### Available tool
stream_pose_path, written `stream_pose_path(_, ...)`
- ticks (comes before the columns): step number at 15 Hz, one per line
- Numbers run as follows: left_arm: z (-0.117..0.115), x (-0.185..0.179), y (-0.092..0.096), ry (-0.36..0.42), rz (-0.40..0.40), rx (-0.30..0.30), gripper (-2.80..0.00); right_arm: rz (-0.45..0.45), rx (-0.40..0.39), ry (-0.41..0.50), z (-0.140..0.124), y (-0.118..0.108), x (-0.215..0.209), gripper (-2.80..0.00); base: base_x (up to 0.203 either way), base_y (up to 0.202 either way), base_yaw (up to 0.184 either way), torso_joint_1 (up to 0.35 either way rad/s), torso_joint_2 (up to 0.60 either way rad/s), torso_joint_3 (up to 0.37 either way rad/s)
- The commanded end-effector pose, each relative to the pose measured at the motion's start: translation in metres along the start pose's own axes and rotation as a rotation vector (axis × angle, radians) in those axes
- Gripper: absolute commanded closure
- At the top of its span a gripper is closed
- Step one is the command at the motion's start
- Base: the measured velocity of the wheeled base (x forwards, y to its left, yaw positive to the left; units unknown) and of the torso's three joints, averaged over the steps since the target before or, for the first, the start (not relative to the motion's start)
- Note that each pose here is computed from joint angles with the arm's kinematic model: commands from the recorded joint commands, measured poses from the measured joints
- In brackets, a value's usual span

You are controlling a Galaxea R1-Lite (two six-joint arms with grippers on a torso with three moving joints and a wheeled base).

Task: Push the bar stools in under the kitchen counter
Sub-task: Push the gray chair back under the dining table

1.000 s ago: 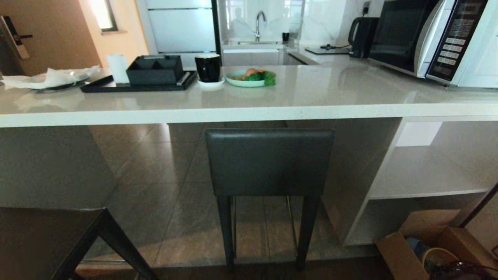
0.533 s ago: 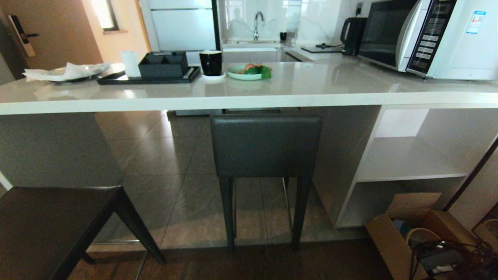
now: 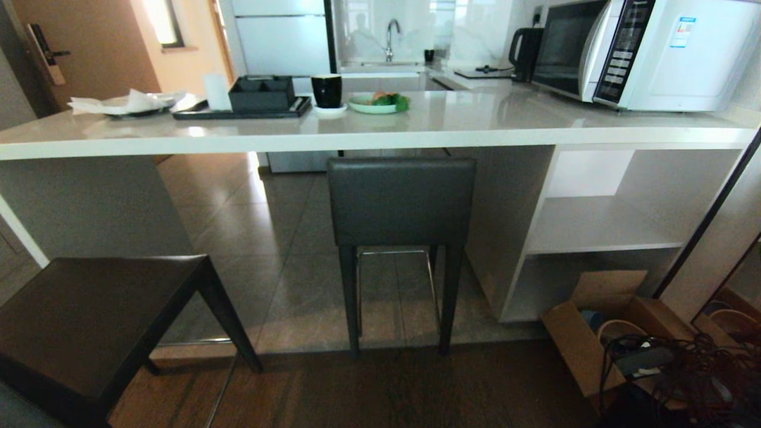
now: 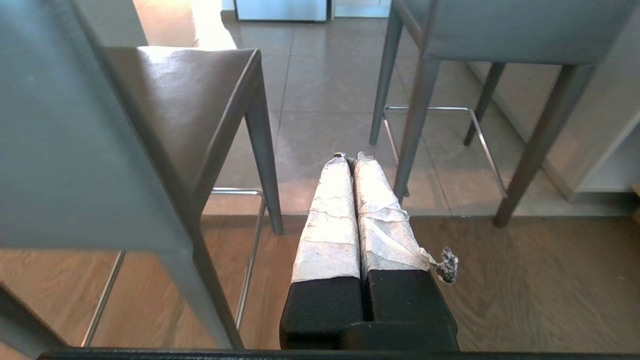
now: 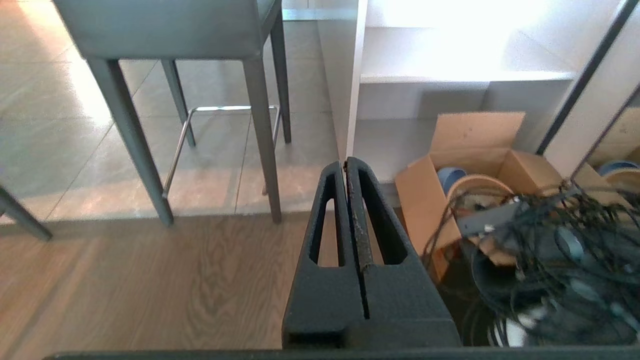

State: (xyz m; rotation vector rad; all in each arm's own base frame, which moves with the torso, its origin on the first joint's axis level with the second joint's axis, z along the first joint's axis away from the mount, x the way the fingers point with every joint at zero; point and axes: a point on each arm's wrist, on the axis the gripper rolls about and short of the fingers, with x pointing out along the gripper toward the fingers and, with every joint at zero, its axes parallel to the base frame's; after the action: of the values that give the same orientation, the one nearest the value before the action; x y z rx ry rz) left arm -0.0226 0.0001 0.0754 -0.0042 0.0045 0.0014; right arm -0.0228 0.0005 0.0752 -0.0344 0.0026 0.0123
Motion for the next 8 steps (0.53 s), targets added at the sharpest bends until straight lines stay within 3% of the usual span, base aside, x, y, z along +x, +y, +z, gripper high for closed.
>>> stream_pose_path(1,0.0,0.0001,0.0,0.002,0.0,0.0,0.0,0.002,-0.001,-0.001,0.0001,0.0,0.0,0.0,-0.118,0.0,-0.002,0.0,0.0,-0.002)
stream_pose_path(8,0.0,0.0001,0.0,0.002,0.0,0.0,0.0,0.001,-0.001,-0.003,0.0005,0.0,-0.0001,0.0,0.0,0.0,0.0,0.0,0.0,0.0)
